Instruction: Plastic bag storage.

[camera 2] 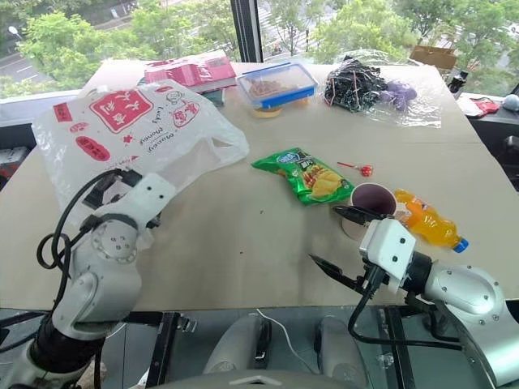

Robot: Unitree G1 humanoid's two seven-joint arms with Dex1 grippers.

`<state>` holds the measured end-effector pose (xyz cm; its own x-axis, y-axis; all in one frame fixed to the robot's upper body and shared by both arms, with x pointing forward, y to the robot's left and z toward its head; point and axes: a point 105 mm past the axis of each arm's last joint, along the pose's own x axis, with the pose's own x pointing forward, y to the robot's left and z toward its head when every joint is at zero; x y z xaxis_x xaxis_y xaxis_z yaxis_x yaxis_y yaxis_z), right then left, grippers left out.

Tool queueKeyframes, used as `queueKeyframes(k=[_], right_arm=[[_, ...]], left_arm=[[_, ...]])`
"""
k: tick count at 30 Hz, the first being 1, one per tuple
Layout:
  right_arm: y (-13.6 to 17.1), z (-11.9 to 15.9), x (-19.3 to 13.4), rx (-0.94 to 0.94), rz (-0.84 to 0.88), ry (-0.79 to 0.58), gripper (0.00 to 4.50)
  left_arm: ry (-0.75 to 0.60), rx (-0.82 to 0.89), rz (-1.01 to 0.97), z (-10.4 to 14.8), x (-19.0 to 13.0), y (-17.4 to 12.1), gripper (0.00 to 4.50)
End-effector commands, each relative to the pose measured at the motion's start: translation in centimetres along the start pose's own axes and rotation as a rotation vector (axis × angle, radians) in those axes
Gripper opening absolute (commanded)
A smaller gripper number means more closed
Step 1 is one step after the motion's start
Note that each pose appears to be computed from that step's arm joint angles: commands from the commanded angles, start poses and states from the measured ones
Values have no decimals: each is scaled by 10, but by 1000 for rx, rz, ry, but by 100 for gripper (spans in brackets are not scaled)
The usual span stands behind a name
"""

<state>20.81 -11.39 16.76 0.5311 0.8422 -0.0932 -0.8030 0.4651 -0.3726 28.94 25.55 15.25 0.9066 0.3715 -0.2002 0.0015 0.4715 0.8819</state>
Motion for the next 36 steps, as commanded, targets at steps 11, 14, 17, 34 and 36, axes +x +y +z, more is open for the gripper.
queueKeyframes(k=[11, 14, 17, 34, 36], right_arm=[[1, 8, 0, -15, 8, -26, 450], [1, 8, 0, -14, 0, -26, 450], [1, 8, -1, -13, -6, -24, 450], [0, 7, 2, -6, -7, -26, 450], [0, 6, 2, -7, -3, -28, 450]], left_arm=[[95, -5, 147, -25, 24, 16, 445], [104, -5, 144, -30, 31, 14, 393], [91, -3, 140, -31, 33, 14, 284], [-140, -282, 34, 10, 25, 41, 5], [-204, -368, -91, 27, 18, 34, 5]])
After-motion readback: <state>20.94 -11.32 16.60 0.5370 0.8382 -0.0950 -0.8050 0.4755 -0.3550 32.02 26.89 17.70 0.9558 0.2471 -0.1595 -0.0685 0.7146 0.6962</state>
